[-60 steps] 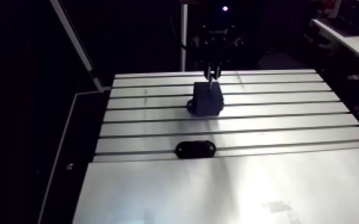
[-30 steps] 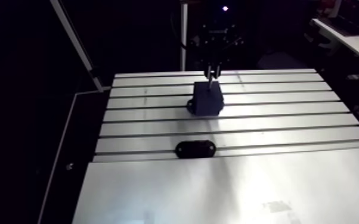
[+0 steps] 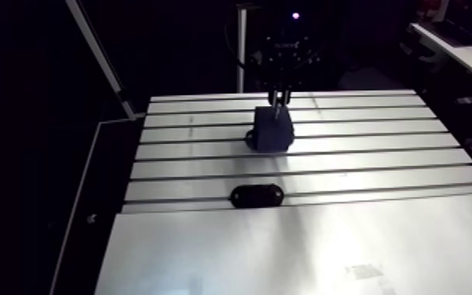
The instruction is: Pick up the M10 bolt and insert it into the hole until fully seated.
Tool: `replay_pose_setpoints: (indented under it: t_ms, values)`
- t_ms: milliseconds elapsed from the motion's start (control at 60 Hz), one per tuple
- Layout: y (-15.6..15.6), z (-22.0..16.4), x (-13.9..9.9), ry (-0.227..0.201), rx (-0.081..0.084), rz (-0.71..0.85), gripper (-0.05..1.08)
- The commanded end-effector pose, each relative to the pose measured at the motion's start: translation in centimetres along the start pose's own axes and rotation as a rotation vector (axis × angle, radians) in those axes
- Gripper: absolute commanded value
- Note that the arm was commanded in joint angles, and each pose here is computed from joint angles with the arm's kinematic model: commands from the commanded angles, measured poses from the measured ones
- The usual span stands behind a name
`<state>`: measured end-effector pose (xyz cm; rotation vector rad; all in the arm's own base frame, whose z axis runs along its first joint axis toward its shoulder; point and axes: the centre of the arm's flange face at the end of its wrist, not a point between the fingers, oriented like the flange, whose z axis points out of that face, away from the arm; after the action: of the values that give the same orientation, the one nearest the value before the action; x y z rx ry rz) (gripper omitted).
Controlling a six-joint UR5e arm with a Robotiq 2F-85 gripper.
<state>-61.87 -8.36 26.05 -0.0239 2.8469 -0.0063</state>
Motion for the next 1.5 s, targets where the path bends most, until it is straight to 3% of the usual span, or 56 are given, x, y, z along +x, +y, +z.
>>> replay_pose_setpoints:
  t_ms: [17, 650, 883, 1500]
  values:
    - [0.1, 0.4, 0.1, -0.006, 0.001, 0.001, 1.07]
    - [0.3, 0.1, 0.3, 0.000, 0.001, 0.001, 1.08]
    - [0.1, -1.2, 0.3, 0.016, 0.011, -0.002, 1.08]
    - [0.2, -1.3, 0.2, 0.005, 0.002, -0.002, 1.08]
